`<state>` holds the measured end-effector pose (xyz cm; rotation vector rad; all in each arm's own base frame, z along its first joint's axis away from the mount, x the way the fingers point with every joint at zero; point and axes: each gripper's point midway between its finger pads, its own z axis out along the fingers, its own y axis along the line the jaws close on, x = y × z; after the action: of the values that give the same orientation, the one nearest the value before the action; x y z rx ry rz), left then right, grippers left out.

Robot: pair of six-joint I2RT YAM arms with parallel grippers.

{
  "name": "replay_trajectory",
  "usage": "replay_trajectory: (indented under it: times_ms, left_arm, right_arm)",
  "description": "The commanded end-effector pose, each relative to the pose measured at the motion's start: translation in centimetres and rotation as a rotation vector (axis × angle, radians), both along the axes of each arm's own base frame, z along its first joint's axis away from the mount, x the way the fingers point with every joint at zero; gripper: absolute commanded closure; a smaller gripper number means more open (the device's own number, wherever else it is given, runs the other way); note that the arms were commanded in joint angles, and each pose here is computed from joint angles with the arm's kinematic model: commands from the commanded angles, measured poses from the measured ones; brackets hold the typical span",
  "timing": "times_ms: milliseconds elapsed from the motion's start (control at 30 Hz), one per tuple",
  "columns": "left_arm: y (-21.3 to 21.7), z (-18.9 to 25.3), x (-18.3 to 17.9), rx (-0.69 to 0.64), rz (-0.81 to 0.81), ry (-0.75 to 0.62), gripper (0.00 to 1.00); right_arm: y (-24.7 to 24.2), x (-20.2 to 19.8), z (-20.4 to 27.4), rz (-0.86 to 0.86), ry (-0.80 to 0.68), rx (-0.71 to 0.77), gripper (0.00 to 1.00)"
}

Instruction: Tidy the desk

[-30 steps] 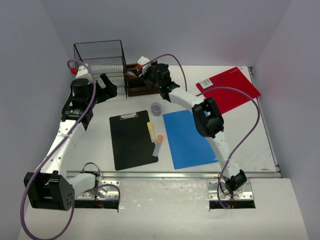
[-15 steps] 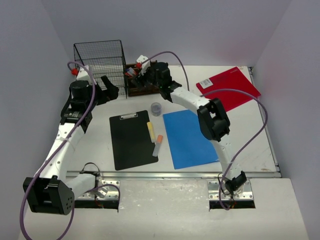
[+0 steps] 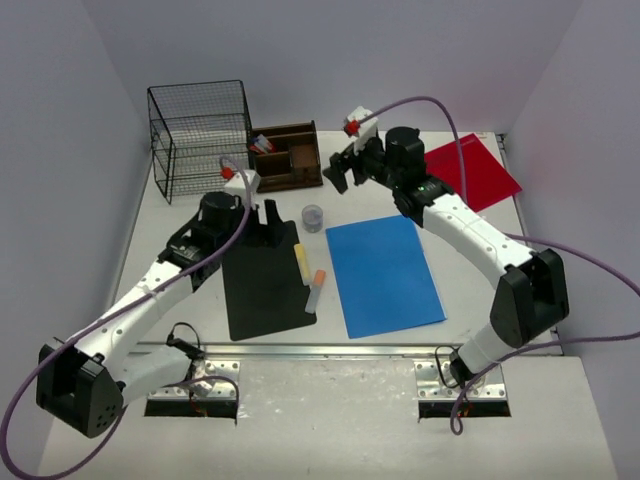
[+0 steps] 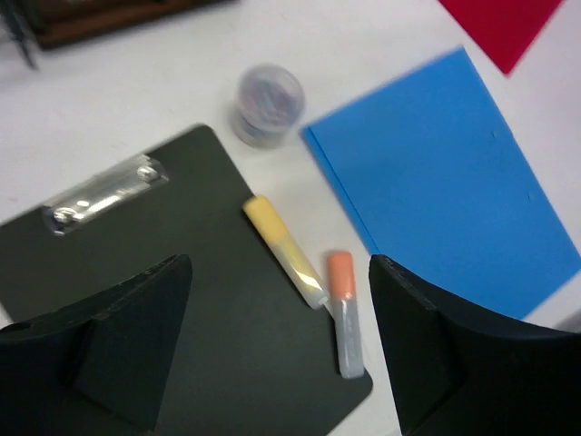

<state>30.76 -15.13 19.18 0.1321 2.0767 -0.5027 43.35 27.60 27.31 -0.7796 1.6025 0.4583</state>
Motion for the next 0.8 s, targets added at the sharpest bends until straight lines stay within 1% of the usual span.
replay_trajectory:
  times_ms: [0, 100, 133, 167, 200, 267, 367, 433, 600, 767]
  left_arm:
    - [-3.0, -4.0, -1.6, -0.009, -0.037, 0.135, 0.22]
    - [-5.1, -5.8, -1.6, 0.012, -0.076, 0.239, 0.21]
    - [-5.6, -5.4, -1.4, 0.002, -0.083, 0.243, 0.21]
    - [-6.0, -6.7, -1.3, 0.016, -0.082, 0.302, 0.21]
    - [-6.7, -7.0, -0.9, 0.009, -0.074, 0.336, 0.21]
    - [-7.3, -9.3, -1.1, 0.023, -0.075, 0.431, 0.21]
    - [-8.2, -10.2, -0.4, 0.014, -0.064, 0.486, 0.24]
    - [-8.7, -11.7, 0.0, 0.026, -0.053, 0.542, 0.25]
    - [-8.7, -13.7, 0.7, 0.063, -0.016, 0.601, 0.32]
    - [-8.1, -15.6, 0.9, 0.110, 0.020, 0.636, 0.36]
  right_arm:
    - [-6.3, -3.7, -7.9, -0.146, 0.299, -0.050, 0.15]
    - [-9.1, -5.2, -8.7, -0.201, 0.321, -0.049, 0.14]
    - [-9.5, -5.5, -9.4, -0.207, 0.334, -0.053, 0.14]
    - [-10.6, -5.7, -9.1, -0.232, 0.330, -0.043, 0.14]
    - [-11.5, -6.2, -9.9, -0.251, 0.345, -0.046, 0.14]
    - [-12.6, -6.5, -9.8, -0.275, 0.347, -0.036, 0.14]
    - [-13.3, -6.9, -10.1, -0.289, 0.357, -0.036, 0.14]
    - [-13.7, -7.1, -10.4, -0.296, 0.360, -0.037, 0.14]
    - [-14.1, -7.3, -10.6, -0.301, 0.367, -0.033, 0.14]
    - [-14.0, -7.4, -10.8, -0.296, 0.372, -0.030, 0.14]
